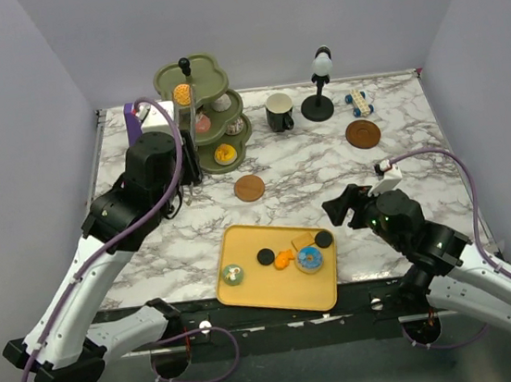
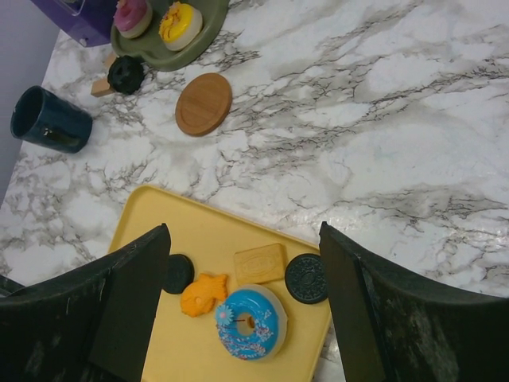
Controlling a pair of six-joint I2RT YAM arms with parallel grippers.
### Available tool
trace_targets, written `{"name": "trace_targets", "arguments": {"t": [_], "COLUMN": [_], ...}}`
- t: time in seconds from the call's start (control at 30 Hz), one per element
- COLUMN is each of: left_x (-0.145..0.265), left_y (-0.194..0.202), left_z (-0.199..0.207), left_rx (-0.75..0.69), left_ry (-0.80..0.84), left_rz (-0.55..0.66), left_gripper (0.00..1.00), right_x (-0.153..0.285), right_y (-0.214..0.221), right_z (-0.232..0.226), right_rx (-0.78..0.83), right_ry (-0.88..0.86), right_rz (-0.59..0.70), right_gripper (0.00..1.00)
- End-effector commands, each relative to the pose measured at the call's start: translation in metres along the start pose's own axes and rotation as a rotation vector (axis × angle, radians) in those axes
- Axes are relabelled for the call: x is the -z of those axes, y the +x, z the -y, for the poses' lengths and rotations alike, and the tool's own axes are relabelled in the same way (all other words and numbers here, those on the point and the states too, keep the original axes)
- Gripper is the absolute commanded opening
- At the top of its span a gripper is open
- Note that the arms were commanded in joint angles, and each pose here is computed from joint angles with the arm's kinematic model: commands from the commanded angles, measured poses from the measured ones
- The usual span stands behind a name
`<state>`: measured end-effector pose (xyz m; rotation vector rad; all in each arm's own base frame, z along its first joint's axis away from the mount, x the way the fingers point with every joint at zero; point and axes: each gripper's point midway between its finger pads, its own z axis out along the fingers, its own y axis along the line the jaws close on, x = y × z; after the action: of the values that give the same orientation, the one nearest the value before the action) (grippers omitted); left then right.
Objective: Serve the afternoon tea
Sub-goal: Place the desert on the desert table.
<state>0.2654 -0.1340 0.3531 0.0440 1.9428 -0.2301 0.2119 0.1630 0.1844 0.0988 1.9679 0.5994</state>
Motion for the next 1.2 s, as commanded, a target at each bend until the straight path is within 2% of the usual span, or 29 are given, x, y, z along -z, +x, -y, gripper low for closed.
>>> {"name": "trace_targets", "arguments": {"t": [0.0, 0.5, 1.17], "left_x": [-0.018, -0.081, -0.11], "left_y": [-0.029, -0.021, 0.0], "left_z": [0.004, -0.024, -0.041], "left_rx": [0.022, 0.091, 0.108], "left_ry": [0.062, 0.02, 0.0], "left_rz": [0.033, -0.066, -0.134], "left_gripper": [0.35, 0.35, 0.35], "right_x": [0.001, 0.003, 0.0], "right_y": [-0.001, -0.003, 0.001], "right_z": [-0.004, -0.004, -0.002], "right_rx": [0.007, 0.004, 0.012], "right_ry": [-0.032, -0.037, -0.021], "right_rz": [0.01, 0.02, 0.01], "right_gripper": [0.83, 0.83, 0.83]}}
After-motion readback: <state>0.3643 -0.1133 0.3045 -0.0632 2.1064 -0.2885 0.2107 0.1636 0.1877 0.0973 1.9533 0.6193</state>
